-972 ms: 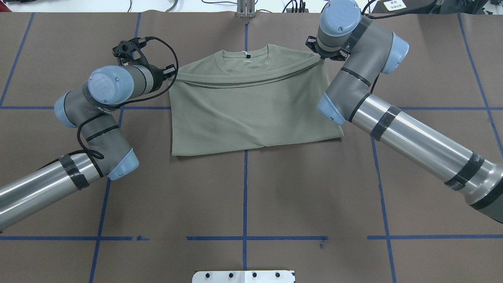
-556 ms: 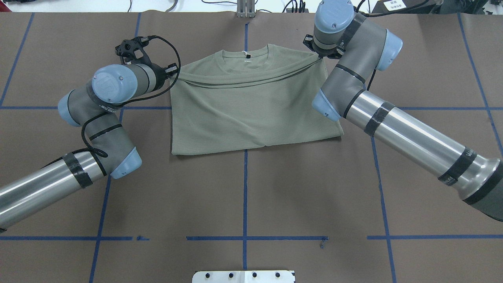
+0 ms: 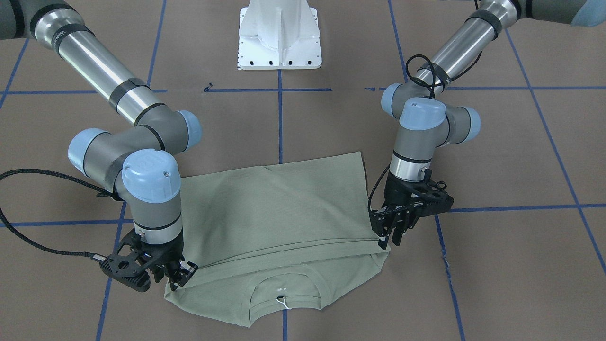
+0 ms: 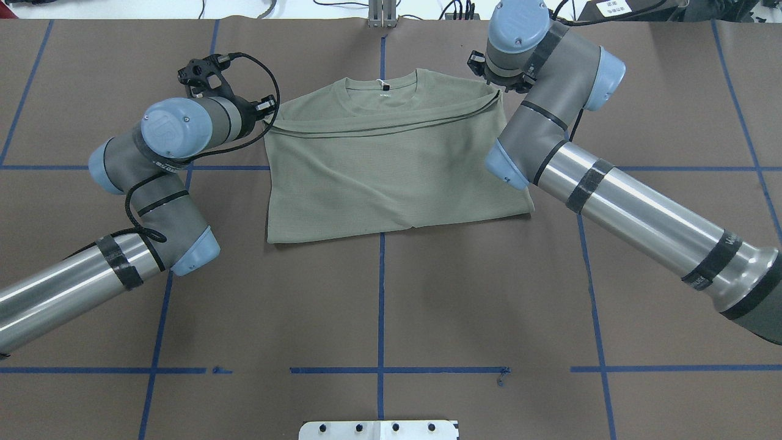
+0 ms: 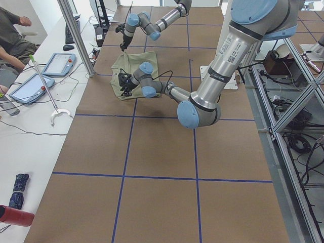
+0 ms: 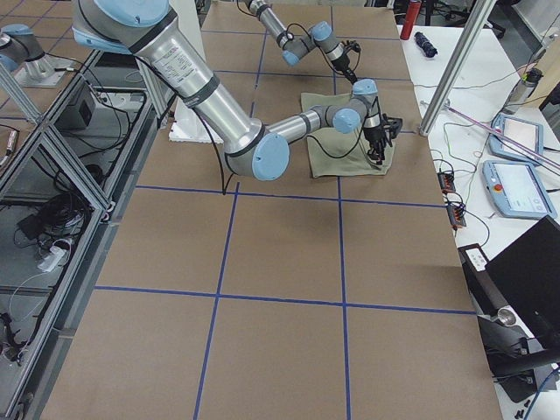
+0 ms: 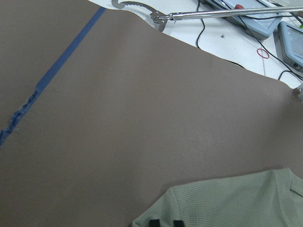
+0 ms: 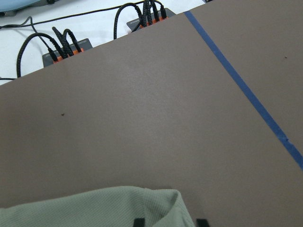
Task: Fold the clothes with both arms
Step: 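Open both grippers and raise them off the folded shirt, then lower the right gripper to the folded edge nearest it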
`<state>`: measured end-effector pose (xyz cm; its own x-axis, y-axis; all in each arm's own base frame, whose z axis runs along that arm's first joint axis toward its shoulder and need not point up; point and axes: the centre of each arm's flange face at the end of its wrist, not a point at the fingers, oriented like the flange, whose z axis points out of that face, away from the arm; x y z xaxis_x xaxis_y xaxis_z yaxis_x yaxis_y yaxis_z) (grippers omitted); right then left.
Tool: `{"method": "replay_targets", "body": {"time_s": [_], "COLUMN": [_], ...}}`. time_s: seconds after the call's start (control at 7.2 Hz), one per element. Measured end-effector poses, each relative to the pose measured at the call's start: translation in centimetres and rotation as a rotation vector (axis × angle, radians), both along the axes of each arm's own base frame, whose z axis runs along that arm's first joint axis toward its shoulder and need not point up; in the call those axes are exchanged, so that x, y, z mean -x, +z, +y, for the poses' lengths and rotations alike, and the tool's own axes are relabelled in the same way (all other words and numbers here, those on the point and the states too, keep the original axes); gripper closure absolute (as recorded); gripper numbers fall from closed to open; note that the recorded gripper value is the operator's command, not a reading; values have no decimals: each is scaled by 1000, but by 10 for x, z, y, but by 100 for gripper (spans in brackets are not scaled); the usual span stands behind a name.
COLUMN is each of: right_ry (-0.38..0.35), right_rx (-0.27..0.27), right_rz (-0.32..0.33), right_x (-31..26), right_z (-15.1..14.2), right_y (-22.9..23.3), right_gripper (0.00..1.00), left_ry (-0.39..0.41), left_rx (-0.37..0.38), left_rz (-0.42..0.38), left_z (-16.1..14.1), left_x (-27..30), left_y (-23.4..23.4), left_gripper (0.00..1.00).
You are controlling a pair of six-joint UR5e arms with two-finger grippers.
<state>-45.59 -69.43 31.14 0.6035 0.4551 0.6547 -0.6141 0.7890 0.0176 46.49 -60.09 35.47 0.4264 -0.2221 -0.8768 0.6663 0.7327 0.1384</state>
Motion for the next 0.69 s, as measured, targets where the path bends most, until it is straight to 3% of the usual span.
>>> {"method": "replay_targets", "body": {"time_s": [0.28,0.56,0.69], "right_ry": [4,18,47], "right_rx": [-25,1,51], "right_rz": [-65,-150,-193], "right_x": [-26,-47,-45], "right_z": [24,108,145], "right_y": [-8,23,34], "right_gripper": [24,21,21], "left_ry": [-6,-7,-6], "left_rx": [-35,-53,-59], "left_rz": [11,27,34], "left_z": [-7,-5,-3], "left_x": [16,23,25], "left_y": [-11,-21,-24], "left_gripper": [50,50,50]}}
